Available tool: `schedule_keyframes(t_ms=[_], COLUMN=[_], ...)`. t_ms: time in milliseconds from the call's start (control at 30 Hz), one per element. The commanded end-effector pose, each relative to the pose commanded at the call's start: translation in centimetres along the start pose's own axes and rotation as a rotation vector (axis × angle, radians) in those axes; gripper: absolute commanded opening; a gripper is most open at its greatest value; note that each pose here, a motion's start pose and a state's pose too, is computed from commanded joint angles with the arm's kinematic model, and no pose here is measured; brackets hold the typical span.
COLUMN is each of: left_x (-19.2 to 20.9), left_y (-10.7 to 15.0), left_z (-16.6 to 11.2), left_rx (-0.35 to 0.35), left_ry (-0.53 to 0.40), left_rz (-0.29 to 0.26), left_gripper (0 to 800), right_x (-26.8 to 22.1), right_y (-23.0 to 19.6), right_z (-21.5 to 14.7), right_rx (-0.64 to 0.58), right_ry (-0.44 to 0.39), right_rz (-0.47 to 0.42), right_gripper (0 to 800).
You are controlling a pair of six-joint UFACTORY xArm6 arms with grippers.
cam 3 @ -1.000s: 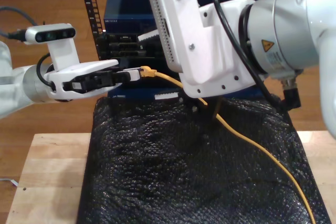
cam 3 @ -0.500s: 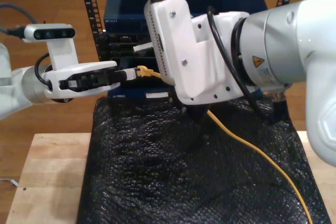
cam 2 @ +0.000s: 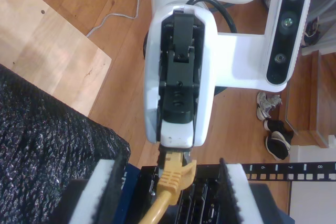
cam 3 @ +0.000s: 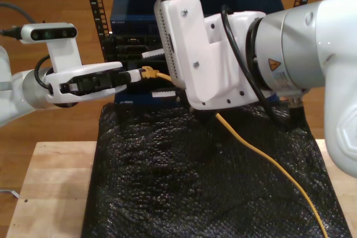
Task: Grab the cable and plug it in
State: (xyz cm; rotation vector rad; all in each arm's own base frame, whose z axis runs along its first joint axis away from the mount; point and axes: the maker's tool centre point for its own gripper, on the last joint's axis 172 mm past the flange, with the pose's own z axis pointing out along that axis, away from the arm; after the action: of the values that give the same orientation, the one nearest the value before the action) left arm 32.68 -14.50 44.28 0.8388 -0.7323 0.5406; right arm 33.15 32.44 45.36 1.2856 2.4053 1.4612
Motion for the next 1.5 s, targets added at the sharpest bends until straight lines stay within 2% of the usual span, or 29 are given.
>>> schedule_keyframes(t_ms=[67,600,1500], left_x=[-0.06,-0.03,-0.01], left_y=[-0.01,0.36,0.35], left_z=[0.05,0.15,0.28], left_rx=[-0.001,-0.015,-0.020], left_ry=[-0.002,-0.001,-0.005], left_rz=[-0.002,-0.002,-0.002], left_gripper=[8,8,8], right_x=[0.00,-0.11,0.08], right_y=[0.00,0.11,0.03], right_z=[0.00,-0.02,0.10], right_rx=[0.000,-0.005,-0.005], right_ry=[0.000,-0.001,0.012], right_rz=[0.002,0.008,0.031], right_gripper=[369,249,192])
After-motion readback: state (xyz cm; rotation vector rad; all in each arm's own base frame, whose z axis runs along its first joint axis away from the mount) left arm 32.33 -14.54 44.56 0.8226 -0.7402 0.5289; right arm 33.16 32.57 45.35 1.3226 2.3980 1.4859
